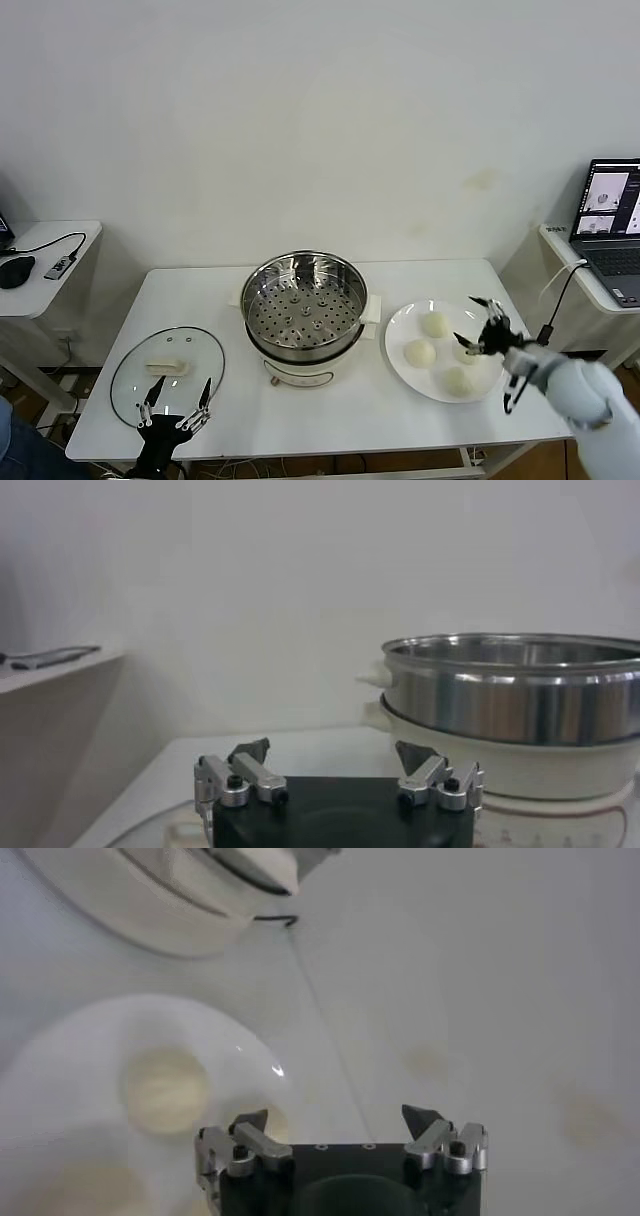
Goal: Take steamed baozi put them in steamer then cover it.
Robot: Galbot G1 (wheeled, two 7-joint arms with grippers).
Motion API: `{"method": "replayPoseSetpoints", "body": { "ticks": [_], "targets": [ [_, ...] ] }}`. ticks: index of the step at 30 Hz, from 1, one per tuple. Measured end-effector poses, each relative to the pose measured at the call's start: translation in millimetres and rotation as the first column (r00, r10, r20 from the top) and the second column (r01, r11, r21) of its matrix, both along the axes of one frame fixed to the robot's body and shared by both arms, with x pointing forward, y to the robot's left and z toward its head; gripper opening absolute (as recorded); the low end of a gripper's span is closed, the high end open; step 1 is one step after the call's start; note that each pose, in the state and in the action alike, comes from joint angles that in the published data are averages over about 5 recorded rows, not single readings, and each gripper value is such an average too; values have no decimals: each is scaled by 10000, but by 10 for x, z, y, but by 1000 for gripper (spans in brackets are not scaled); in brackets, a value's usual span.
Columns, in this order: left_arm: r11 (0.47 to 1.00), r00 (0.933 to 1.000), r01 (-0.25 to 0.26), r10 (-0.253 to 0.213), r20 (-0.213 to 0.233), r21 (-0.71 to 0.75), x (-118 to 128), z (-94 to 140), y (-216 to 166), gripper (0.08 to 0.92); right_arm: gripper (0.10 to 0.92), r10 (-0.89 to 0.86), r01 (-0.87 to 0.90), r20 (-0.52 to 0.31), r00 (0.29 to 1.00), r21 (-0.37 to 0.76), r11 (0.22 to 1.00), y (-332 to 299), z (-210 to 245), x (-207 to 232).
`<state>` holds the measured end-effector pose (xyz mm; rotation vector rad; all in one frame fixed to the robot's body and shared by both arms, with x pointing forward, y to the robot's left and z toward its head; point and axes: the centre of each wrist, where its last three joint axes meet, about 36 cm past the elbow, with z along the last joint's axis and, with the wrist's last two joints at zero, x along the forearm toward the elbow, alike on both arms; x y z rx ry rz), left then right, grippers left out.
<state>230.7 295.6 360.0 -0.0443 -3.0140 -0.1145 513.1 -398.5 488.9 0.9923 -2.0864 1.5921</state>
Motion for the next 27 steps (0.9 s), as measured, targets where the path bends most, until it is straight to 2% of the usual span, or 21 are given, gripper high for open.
{"method": "replayPoseSetpoints", "body": {
  "ticks": [8,14,20,27],
  "targets": [
    [9993,10000,-87,87,-23,367,-26,12,33,823,823,487,-718,-2226,9737,-968,9927,137,171,612],
    [9980,10000,-92,90,21,632,-31,41,78,823,823,487,-1027,-3482,9362,-1382,9851,225,145,924],
    [9962,9998,-176,172,50,857,-17,51,151,823,823,275,-1107,-4247,9049,-1724,9788,295,32,1153],
    [9939,9998,-215,213,37,1081,-3,44,235,823,823,-83,-996,-4675,8840,-2056,9736,396,-100,1382]
  ]
}}
